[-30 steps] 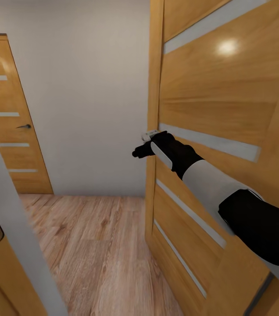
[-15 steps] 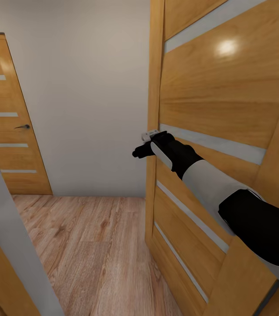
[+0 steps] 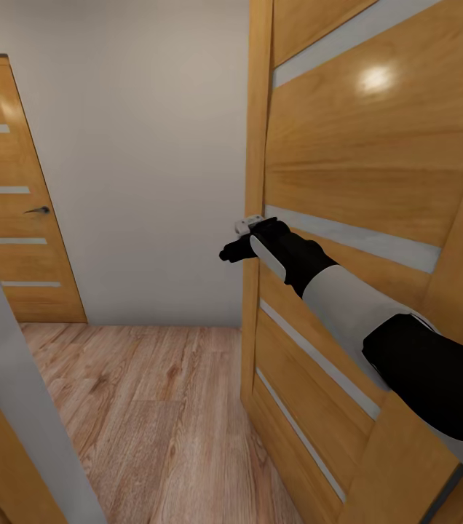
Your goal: Move the two storage containers from the living room to the garage. In the garage, place one container on the floor and stack the other container on top of it (either order is fine).
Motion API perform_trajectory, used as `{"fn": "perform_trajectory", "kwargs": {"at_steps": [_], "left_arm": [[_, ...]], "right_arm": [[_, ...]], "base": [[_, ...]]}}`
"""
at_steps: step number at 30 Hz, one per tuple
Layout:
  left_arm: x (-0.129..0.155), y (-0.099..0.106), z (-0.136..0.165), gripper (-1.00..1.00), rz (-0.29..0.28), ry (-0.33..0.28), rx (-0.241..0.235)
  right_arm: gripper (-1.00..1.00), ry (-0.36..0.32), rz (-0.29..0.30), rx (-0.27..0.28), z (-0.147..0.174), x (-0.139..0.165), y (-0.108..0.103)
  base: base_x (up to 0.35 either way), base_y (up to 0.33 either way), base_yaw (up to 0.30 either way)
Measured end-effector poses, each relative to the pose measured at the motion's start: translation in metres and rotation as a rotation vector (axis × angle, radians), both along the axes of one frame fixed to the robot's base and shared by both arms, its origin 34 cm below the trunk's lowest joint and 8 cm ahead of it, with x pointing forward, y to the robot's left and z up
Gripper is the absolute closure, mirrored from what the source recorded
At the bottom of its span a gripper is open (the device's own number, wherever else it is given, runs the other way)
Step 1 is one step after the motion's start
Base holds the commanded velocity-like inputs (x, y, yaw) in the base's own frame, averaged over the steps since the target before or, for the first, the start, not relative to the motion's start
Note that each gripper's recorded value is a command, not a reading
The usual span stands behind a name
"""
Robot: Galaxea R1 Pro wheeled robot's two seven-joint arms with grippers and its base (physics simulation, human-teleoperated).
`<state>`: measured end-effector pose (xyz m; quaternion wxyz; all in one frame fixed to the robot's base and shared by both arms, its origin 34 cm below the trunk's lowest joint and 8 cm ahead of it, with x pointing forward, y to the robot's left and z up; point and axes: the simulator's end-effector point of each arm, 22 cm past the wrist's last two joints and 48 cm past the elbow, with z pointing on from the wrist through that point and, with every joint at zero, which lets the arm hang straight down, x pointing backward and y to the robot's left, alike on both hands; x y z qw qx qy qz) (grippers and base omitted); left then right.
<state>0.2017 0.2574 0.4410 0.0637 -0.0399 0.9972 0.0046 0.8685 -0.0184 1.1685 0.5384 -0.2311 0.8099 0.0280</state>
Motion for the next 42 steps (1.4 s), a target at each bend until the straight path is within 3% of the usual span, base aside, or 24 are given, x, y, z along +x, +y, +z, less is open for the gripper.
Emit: {"fn": "perform_trajectory", "kwargs": {"at_steps": [18, 42], "left_arm": [[-0.0002, 0.0000, 0.0001, -1.00, 0.000, 0.000, 0.000], [-0.0004, 0.0000, -0.0001, -1.00, 0.000, 0.001, 0.000]], "right_arm": [[-1.00, -0.001, 0.001, -0.002, 0.0004, -0.0004, 0.0001], [-1.00, -0.004, -0.005, -0.004, 0.0005, 0.0007, -0.0013]], "base": [[0.201, 0.000, 0.000], [0.012, 0.000, 0.000]]}}
